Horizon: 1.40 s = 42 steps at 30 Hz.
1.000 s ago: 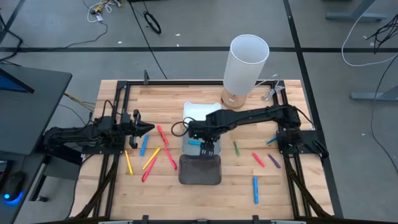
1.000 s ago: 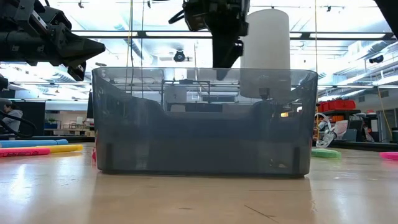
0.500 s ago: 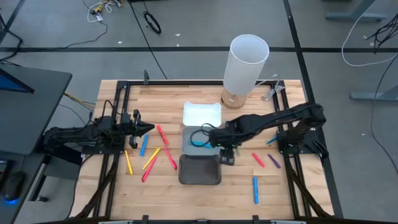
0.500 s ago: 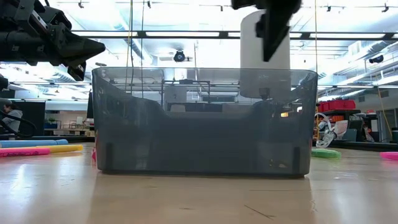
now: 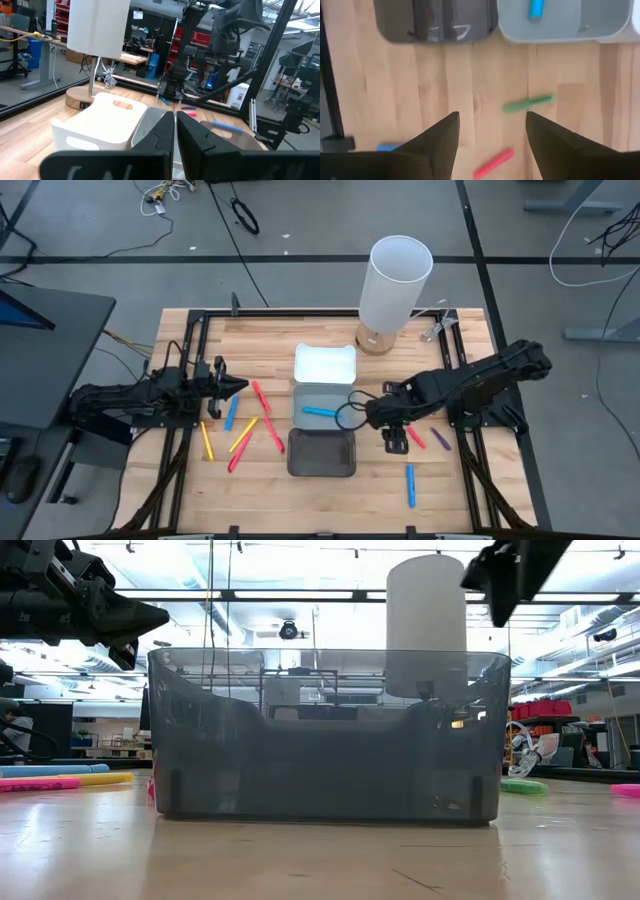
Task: Pick & Place Markers
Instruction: Put the light blue highlighter pen into the gray bin
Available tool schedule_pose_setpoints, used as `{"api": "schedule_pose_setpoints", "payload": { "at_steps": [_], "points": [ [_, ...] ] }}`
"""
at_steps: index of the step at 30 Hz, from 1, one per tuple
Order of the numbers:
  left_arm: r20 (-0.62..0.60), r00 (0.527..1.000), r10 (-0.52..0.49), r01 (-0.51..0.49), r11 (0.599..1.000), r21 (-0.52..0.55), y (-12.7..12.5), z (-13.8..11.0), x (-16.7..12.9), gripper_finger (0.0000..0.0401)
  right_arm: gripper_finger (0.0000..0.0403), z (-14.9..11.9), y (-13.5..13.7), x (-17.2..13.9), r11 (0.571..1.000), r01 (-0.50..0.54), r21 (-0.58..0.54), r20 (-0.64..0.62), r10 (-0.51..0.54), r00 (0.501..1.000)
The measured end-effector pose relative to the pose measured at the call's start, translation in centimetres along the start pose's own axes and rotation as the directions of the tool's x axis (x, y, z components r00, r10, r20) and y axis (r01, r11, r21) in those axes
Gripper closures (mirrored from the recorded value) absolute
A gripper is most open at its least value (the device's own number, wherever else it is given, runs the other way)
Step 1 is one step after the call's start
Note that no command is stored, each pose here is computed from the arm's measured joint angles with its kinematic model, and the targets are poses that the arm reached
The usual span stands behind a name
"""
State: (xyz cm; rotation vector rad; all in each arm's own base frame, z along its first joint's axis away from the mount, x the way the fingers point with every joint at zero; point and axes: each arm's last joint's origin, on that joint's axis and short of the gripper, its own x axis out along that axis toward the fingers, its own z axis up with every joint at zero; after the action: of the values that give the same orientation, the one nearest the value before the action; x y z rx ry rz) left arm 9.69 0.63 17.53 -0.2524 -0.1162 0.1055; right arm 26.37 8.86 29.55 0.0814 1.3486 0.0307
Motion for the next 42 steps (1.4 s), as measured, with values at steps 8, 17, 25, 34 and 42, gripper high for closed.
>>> {"api": "schedule_pose_setpoints", "payload": {
  "at_steps": [8, 17, 25, 34, 42],
  "points": [
    [0.000, 1.000, 0.000, 0.000, 1.000, 0.000, 0.0, 0.0, 0.0, 0.0378, 0.0172, -3.0, 1.6, 0.0, 0.995, -0.037, -0.090, -0.032, 0.035, 0.999],
    [0.000, 1.000, 0.000, 0.000, 1.000, 0.000, 0.0, 0.0, 0.0, 0.0378, 0.0172, -5.1, 3.4, -0.1, 0.977, -0.059, -0.202, -0.052, 0.050, 0.997],
    [0.000, 1.000, 0.000, 0.000, 1.000, 0.000, 0.0, 0.0, 0.0, 0.0378, 0.0172, -6.3, 5.1, -0.2, 0.912, -0.082, -0.402, -0.069, 0.059, 0.996],
    [-0.001, 1.000, 0.000, 0.000, 1.000, 0.000, 0.0, 0.0, 0.0, 0.0378, 0.0172, -7.9, 6.4, -0.4, 0.795, -0.092, -0.600, -0.109, 0.033, 0.994],
    [0.000, 1.000, 0.000, 0.000, 1.000, 0.000, 0.0, 0.0, 0.0, 0.0378, 0.0172, -9.2, 8.2, 0.2, 0.557, -0.042, -0.829, -0.079, -0.042, 0.996]
  ]
}}
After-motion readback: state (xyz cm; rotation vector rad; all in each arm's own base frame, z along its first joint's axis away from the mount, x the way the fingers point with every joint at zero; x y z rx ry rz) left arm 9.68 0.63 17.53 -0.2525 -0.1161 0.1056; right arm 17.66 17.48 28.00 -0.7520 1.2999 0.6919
